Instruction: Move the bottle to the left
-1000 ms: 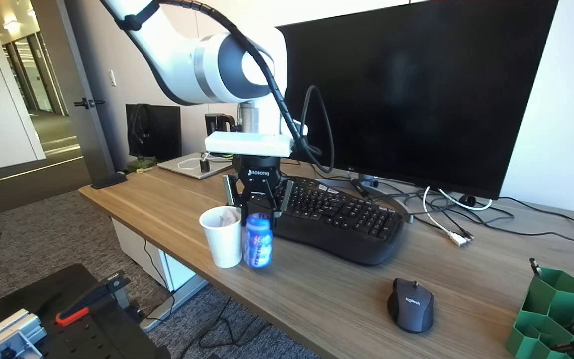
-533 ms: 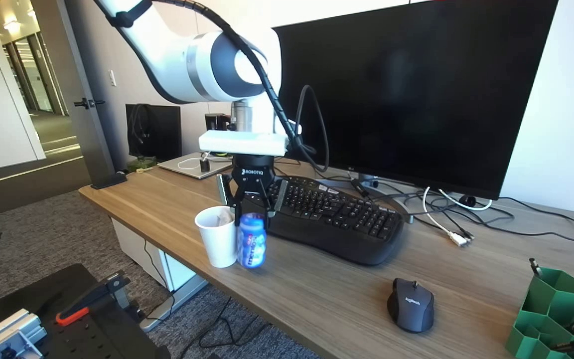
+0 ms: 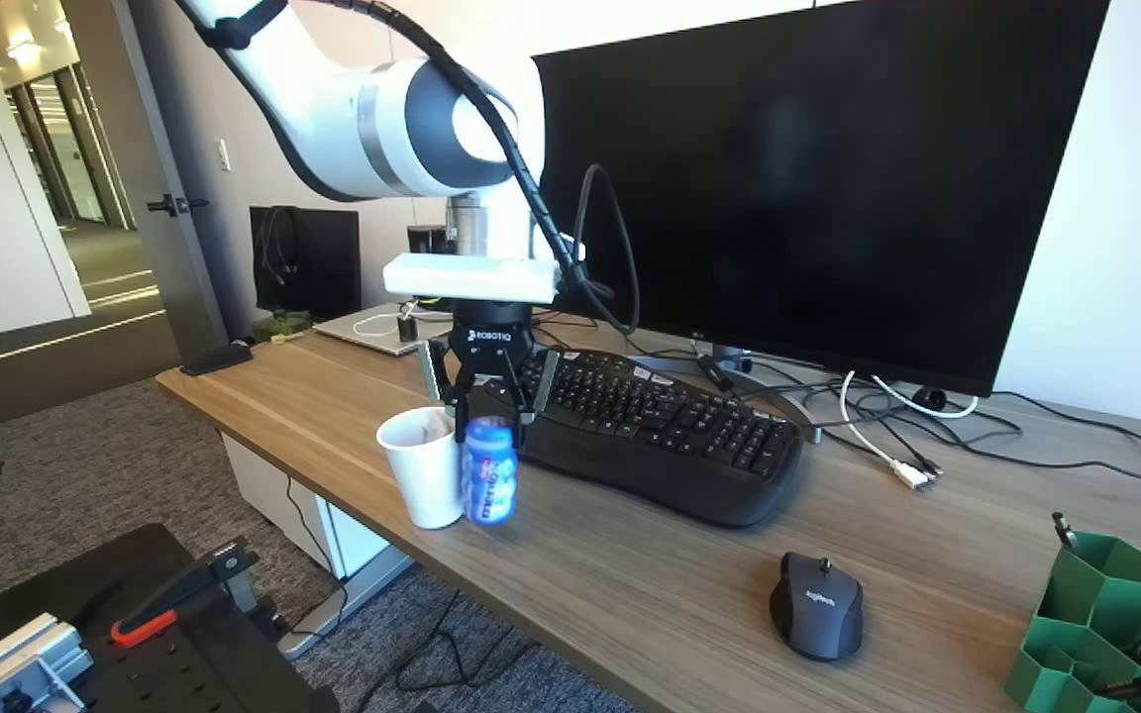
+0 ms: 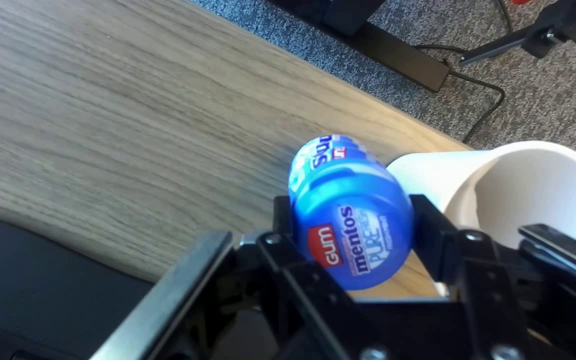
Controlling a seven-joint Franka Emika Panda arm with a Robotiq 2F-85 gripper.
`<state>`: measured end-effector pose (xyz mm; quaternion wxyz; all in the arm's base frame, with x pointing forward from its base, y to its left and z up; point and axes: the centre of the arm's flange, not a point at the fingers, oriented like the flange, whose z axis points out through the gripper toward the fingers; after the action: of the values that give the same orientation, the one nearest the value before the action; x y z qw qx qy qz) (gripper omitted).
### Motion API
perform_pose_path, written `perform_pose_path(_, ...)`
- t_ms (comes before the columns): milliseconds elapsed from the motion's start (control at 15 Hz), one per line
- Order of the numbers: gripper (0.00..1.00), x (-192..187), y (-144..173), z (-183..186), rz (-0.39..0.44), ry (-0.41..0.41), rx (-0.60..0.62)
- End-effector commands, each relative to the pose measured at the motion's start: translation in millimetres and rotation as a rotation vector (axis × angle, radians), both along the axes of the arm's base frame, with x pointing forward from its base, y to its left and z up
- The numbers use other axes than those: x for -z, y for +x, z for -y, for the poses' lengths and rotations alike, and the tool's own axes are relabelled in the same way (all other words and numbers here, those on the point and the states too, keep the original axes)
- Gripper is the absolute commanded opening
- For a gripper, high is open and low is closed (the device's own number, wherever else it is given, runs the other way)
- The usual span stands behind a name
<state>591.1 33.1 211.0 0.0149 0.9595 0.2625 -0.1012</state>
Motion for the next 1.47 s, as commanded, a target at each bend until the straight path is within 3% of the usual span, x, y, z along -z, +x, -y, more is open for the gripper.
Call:
perform_pose_path(0,0.34,-12,-9,-8,-0.012,0.004,-0.031)
perform_pose_path(1400,0.34,-15,-11,-27,-0.014,0.024,-0.076)
